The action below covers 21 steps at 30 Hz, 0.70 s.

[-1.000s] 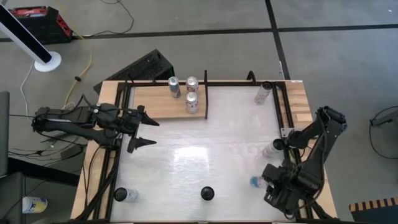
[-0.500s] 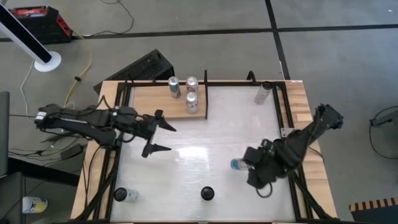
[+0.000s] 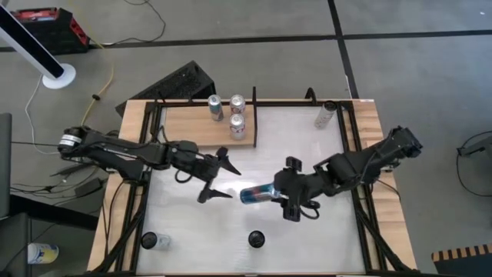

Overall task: Place canned beverage on shelf
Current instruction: Put the blue soda can on the shelf

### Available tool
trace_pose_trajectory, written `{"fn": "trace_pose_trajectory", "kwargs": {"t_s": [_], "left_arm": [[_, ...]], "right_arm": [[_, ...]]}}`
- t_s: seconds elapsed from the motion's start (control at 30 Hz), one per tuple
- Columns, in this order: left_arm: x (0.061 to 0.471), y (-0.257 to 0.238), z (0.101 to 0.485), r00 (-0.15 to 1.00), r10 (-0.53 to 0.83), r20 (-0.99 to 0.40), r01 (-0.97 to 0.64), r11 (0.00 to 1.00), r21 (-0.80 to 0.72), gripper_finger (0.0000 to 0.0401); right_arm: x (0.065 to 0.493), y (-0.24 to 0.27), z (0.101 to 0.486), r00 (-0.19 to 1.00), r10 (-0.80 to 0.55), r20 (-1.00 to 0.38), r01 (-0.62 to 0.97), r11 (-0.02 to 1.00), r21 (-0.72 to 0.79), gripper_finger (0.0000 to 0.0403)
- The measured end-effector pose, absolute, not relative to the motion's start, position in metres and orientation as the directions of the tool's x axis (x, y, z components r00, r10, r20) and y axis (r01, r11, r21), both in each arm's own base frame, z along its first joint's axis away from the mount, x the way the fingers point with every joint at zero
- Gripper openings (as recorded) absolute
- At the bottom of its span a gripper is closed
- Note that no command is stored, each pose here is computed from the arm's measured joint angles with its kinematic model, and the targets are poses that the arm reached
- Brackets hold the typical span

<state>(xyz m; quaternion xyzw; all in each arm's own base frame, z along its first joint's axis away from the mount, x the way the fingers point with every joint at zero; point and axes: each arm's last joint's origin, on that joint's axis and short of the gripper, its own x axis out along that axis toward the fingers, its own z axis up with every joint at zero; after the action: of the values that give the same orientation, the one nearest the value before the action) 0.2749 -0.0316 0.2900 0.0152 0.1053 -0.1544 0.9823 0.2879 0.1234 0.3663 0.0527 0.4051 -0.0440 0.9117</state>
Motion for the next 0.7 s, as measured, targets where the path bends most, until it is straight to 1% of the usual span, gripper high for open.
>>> {"fn": "trace_pose_trajectory", "kwargs": {"t_s": [0.17,0.23,0.37,0.5,0.6,0.7], "left_arm": [[0.288,-0.031,0.28,0.932,-0.296,-0.209,0.301,0.954,-0.007,0.0366],[0.291,-0.03,0.279,0.931,-0.31,-0.193,0.31,0.95,-0.03,0.0366],[0.294,-0.022,0.277,0.916,-0.357,-0.182,0.332,0.931,-0.151,0.0366],[0.293,-0.013,0.276,0.893,-0.407,-0.191,0.34,0.889,-0.306,0.0366],[0.292,-0.009,0.273,0.883,-0.414,-0.219,0.329,0.882,-0.338,0.0366],[0.291,-0.009,0.27,0.874,-0.417,-0.249,0.324,0.882,-0.341,0.0366]], "right_arm": [[0.298,0.114,0.371,0.72,-0.042,-0.693,0.093,0.995,0.036,0.026],[0.306,0.111,0.366,0.712,-0.059,-0.7,0.092,0.996,0.01,0.026],[0.317,0.11,0.352,0.678,-0.079,-0.731,0.035,0.997,-0.075,0.026],[0.332,0.113,0.34,0.679,-0.085,-0.729,-0.061,0.983,-0.171,0.026],[0.343,0.114,0.335,0.707,-0.078,-0.703,-0.102,0.972,-0.21,0.026],[0.35,0.111,0.332,0.717,-0.107,-0.689,-0.109,0.959,-0.262,0.026]]}}
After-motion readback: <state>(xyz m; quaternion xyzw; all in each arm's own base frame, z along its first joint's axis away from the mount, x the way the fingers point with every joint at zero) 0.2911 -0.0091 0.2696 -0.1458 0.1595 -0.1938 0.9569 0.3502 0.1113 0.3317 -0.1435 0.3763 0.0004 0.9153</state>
